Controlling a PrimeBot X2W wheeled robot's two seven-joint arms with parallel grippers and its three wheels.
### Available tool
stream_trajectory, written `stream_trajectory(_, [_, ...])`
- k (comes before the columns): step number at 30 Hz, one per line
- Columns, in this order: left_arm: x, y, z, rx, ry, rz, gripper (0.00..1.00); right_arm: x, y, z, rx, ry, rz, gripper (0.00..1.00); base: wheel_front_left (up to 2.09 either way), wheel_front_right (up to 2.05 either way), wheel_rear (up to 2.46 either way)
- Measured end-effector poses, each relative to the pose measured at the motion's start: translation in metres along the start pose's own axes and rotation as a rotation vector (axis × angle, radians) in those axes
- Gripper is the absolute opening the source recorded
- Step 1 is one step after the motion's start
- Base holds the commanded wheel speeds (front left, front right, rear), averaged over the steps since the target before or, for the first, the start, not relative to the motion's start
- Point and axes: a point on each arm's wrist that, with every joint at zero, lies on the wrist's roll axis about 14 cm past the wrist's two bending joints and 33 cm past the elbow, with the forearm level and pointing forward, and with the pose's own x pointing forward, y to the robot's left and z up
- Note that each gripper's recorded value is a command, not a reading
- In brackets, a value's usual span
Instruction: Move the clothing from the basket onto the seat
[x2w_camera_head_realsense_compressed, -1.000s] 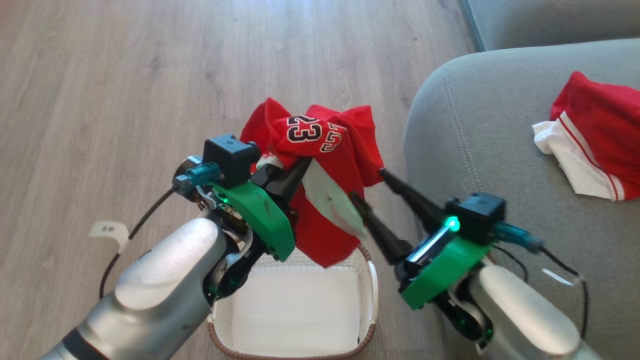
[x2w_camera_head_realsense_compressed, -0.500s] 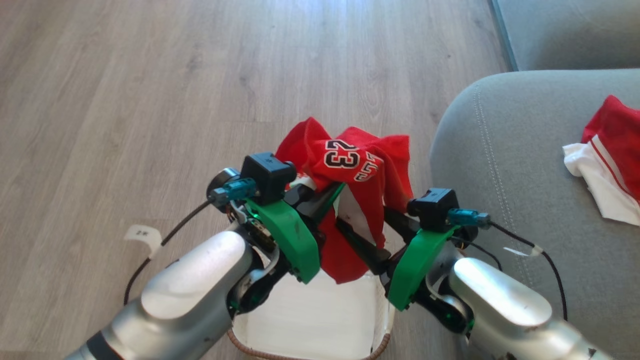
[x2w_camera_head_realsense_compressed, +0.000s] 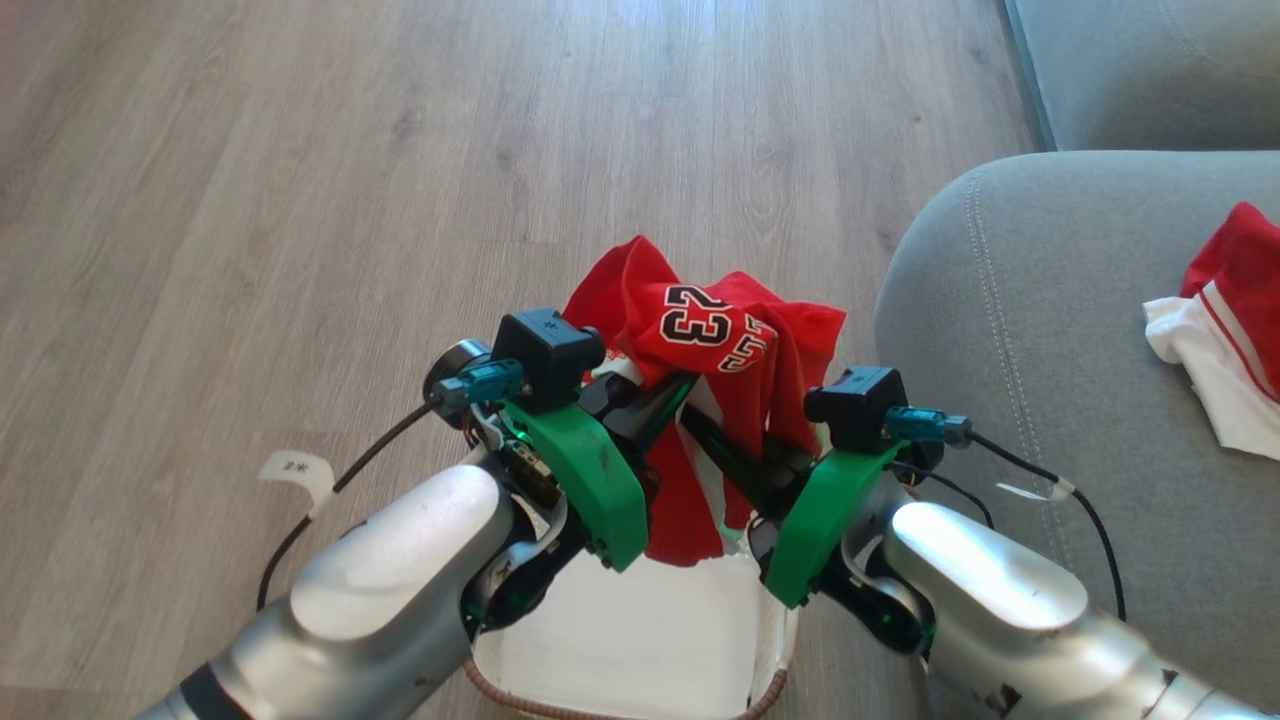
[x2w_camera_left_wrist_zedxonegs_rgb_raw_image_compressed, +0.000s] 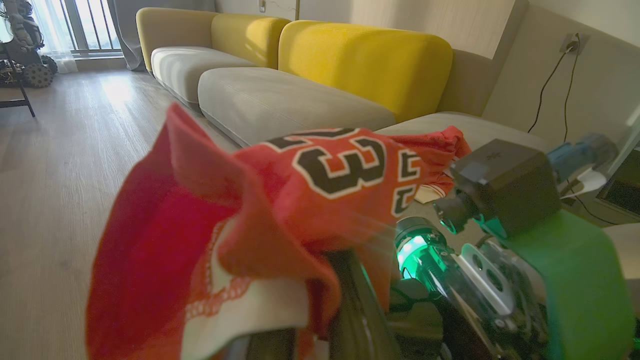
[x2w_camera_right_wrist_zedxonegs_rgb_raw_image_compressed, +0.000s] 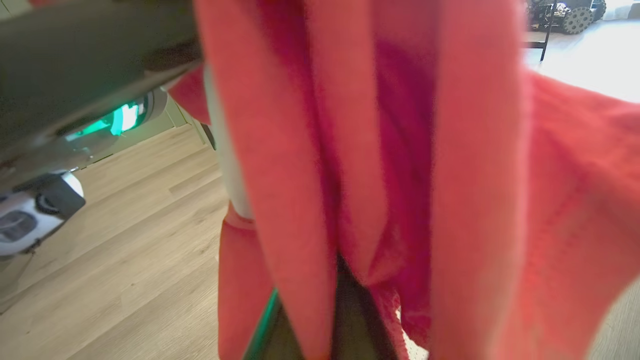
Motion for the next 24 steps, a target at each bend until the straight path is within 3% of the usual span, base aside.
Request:
stream_trajectory(5, [0.002, 0.001, -0.001, -0.001, 0.002, 0.002, 0.00, -0.003, -0.004, 0.004, 0.015, -0.019, -0.013, 0.00, 0.00, 0.00, 0.00])
stream_trajectory(9, [0.004, 0.001, 0.000, 0.001, -0.006, 0.002, 0.01, -0.005, -0.014, 0.028, 0.033, -0.098, -0.045, 0.00, 0.00, 0.00, 0.00])
stream_trajectory(12, [0.006, 0.001, 0.001, 0.003, -0.013, 0.005, 0.48, -0.011, -0.025, 0.049, 0.026, -0.169, -0.081, 0.00, 0.00, 0.00, 0.00])
stream_trajectory(13, [0.006, 0.000, 0.001, 0.003, -0.012, 0.002, 0.82, -0.015, -0.029, 0.054, 0.026, -0.189, -0.097, 0.00, 0.00, 0.00, 0.00])
stream_trajectory(15, [0.008, -0.002, 0.000, 0.003, -0.010, -0.007, 1.00, -0.025, -0.040, 0.056, 0.023, -0.212, -0.141, 0.00, 0.00, 0.00, 0.00])
stream_trajectory(24, [0.012, -0.014, -0.011, -0.020, 0.012, -0.043, 1.00, -0.079, -0.082, 0.074, -0.015, -0.324, -0.329, 0.00, 0.00, 0.00, 0.00])
